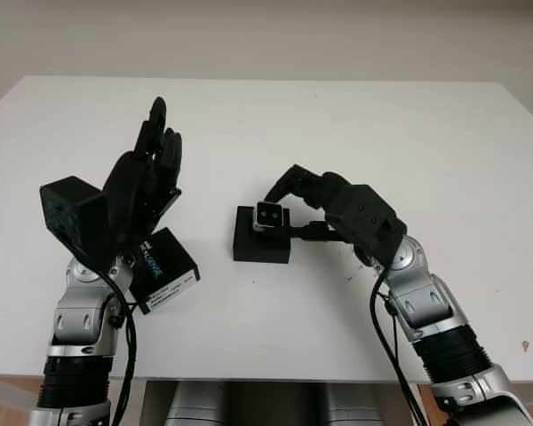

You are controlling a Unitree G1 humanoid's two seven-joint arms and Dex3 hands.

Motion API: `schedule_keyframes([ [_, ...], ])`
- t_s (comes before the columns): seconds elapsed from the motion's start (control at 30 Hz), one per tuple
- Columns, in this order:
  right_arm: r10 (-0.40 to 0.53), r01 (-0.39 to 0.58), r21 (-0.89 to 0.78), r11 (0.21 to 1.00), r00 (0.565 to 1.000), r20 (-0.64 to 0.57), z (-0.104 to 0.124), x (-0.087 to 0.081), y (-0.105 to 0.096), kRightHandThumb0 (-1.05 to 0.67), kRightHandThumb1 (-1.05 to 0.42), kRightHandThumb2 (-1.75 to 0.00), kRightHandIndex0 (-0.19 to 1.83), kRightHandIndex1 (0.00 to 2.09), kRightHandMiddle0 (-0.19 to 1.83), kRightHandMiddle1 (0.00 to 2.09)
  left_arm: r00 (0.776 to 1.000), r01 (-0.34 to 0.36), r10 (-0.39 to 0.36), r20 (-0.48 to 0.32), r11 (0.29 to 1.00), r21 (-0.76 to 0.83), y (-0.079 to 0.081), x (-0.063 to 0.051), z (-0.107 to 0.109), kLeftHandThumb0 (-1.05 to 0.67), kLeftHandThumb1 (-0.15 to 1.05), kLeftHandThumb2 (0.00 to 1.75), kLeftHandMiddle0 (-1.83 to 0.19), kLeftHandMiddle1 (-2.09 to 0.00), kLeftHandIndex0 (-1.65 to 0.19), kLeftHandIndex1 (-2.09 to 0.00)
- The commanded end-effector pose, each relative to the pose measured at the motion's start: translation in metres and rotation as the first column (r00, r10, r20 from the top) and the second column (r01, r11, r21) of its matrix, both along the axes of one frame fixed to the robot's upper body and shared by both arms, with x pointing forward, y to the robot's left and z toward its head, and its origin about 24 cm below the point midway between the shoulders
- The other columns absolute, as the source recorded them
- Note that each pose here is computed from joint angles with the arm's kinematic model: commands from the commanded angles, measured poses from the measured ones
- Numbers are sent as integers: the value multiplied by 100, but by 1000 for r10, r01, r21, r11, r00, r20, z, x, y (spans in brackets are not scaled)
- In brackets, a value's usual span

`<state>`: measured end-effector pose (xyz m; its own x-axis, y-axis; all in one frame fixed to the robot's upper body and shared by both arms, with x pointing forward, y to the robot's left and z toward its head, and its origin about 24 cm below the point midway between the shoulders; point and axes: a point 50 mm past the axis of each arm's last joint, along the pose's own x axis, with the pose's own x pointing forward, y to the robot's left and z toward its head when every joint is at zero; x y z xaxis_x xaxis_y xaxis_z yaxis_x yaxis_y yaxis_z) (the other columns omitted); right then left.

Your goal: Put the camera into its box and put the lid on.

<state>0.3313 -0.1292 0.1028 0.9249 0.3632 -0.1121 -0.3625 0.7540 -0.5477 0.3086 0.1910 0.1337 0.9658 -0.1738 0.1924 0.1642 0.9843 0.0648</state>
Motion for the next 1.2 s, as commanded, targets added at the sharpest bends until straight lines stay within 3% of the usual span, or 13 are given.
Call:
schedule_keyframes([
  [0.0,12,-12,2,1000,999,38,8,4,4,-40,-93,-5,27,6,31,171,1000,1,-2,26,1000,10,1,-1,7,-85,105,57,19,0,19,0],
  [0.9,-13,13,-7,1000,1000,27,-4,3,15,-40,-93,-6,29,6,32,171,1000,0,0,24,1000,1,0,-2,6,-85,105,55,19,0,19,0],
  [1.17,-50,51,22,998,998,-26,-6,0,17,-40,-94,-6,28,5,31,174,1000,-3,3,24,1000,1,-1,-3,6,-86,105,55,19,0,19,0],
])
